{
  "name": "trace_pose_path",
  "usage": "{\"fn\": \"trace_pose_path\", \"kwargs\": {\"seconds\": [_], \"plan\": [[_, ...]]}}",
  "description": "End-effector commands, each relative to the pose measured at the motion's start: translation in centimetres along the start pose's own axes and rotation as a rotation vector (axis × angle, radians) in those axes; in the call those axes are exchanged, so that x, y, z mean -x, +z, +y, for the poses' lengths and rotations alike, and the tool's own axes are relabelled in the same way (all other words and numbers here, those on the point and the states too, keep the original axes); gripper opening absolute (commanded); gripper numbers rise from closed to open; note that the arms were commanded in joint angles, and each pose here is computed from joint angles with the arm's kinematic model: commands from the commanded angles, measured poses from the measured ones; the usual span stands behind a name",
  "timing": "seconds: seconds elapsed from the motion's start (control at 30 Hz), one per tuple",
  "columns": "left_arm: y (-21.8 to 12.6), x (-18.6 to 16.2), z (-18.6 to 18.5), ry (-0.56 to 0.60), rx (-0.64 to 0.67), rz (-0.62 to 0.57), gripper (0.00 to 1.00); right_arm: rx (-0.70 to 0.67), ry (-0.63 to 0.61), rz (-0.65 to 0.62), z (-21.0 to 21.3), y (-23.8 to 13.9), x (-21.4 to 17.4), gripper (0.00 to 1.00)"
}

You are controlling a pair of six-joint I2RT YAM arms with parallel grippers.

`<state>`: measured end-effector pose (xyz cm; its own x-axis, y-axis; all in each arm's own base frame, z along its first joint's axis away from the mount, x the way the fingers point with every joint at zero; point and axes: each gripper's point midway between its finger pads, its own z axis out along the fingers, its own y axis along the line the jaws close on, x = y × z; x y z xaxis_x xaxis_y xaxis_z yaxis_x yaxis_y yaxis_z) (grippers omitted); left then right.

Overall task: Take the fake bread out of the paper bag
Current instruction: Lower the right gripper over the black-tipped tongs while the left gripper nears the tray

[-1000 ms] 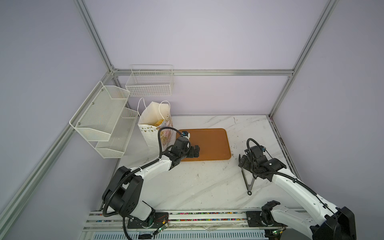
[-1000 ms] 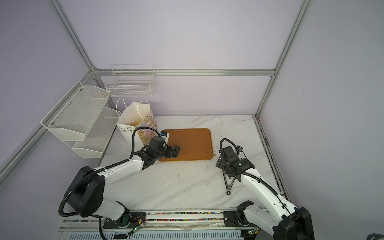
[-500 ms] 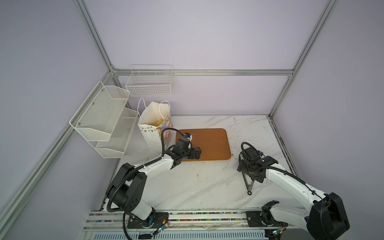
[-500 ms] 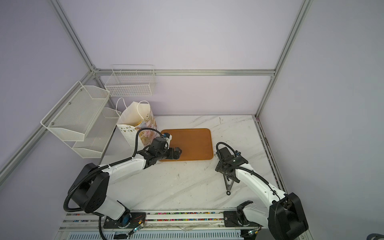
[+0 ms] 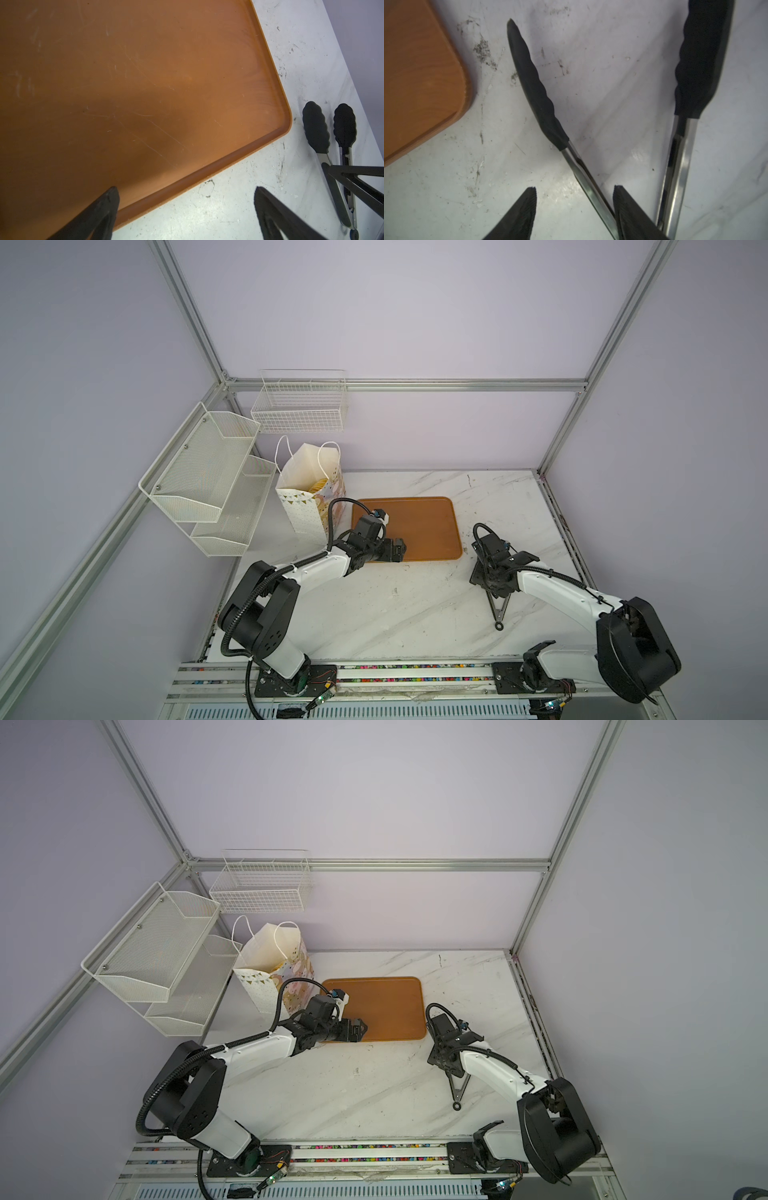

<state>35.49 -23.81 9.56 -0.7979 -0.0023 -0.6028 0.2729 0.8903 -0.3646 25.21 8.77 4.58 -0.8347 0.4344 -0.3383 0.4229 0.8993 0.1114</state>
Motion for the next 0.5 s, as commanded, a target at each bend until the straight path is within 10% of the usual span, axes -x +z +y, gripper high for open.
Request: {"fn": "trace_pose_path", "kwargs": {"seconds": [0.0,0.27,0.47], "plan": [[-1.4,4.0,-2.7,0.041,-0.065,-0.082,1.0,0.013,-0.019,-0.021,0.8,0.7,0.6,0.59],[-1.3,3.9,-2.8,0.044,-0.061,-0.068,1.0,0.035,-0.054,-0.036,2.6,2.0,1.6,0.25],[-1.3,3.9,-2.9,0.045,-0.061,-0.06,1.0,0.027,-0.085,-0.071,4.0,2.5,3.2,0.19]]}}
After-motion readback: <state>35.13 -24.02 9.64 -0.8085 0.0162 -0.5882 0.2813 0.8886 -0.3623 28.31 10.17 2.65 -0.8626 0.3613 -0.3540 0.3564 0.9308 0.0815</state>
